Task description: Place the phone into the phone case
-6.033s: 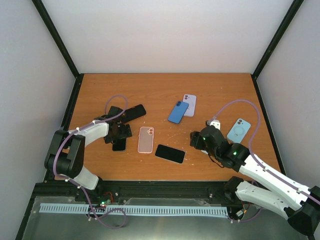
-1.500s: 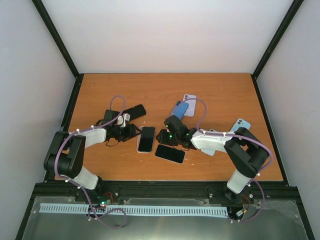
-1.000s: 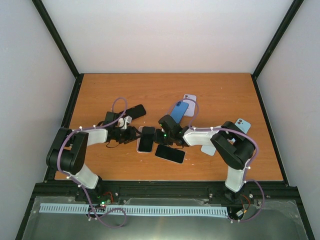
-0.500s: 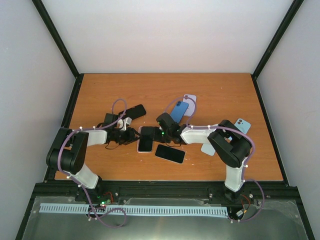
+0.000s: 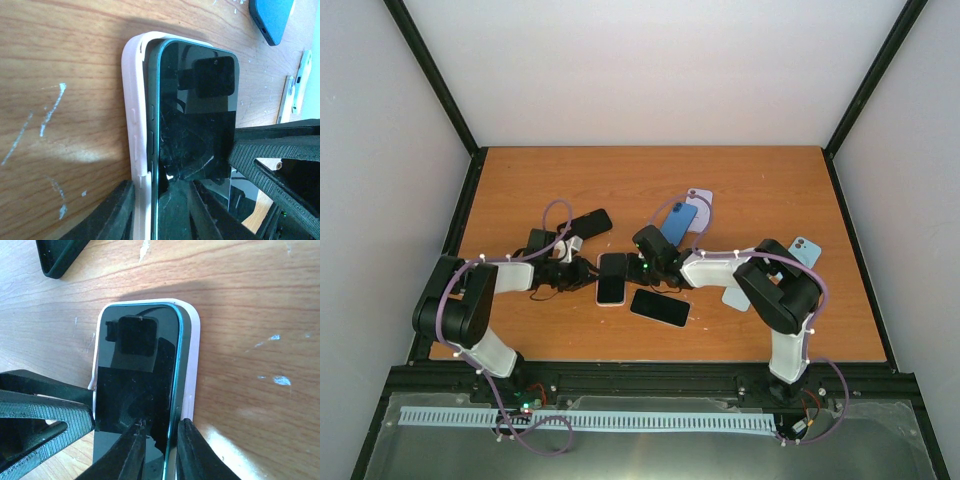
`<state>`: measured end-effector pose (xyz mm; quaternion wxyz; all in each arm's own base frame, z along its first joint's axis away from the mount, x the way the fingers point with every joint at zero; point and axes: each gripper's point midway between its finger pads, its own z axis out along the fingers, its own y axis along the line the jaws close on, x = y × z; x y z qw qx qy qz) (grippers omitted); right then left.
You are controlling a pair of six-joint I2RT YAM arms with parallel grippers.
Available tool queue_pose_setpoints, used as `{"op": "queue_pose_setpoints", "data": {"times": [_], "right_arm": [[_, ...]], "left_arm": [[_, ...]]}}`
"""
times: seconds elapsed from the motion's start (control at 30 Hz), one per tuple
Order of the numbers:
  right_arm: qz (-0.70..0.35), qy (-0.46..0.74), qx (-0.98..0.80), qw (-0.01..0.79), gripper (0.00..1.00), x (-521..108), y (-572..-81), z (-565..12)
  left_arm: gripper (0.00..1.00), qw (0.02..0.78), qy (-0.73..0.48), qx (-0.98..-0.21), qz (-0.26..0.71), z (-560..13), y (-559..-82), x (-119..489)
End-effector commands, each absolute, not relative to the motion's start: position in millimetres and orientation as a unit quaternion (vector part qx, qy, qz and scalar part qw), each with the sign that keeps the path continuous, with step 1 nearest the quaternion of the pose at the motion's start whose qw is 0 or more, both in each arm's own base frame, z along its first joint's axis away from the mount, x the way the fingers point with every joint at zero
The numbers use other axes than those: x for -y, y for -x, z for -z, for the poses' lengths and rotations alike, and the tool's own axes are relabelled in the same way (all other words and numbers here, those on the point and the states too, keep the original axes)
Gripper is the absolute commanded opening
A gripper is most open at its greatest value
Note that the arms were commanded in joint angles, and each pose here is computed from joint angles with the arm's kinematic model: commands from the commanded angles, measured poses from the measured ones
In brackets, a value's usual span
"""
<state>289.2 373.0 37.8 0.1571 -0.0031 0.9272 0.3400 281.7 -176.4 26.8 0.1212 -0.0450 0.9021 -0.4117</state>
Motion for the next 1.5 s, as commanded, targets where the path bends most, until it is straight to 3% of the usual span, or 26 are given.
{"op": "queue_pose_setpoints", "data": {"times": [0.0, 0.4, 0.6, 0.77, 0.97, 1.33, 1.47], "right_arm": [[-0.388, 0.013, -0.908, 0.156, 0.19, -401, -289, -52], [-0.348, 0.046, -0.919, 0.177, 0.18, -395, -293, -49], [-0.318, 0.046, -0.931, 0.172, 0.16, -382, -289, -34], [-0.319, 0.055, -0.923, 0.208, 0.29, -369, -291, -67], [-0.344, 0.044, -0.919, 0.186, 0.48, -371, -281, -65], [-0.361, 0.022, -0.92, 0.151, 0.54, -379, -277, -39], [-0.374, 0.014, -0.918, 0.135, 0.58, -385, -274, -33]], "left_arm": [[0.27, 0.113, 0.014, -0.881, 0.459, -44, -274, 199], [0.2, 0.107, 0.028, -0.886, 0.45, -37, -267, 198], [0.27, 0.118, 0.034, -0.889, 0.442, -43, -268, 195], [0.33, 0.132, 0.044, -0.895, 0.423, -46, -270, 188], [0.34, 0.133, 0.054, -0.895, 0.421, -45, -273, 187], [0.37, 0.126, 0.055, -0.908, 0.397, -31, -268, 180], [0.35, 0.122, 0.054, -0.905, 0.404, -26, -265, 182]]}}
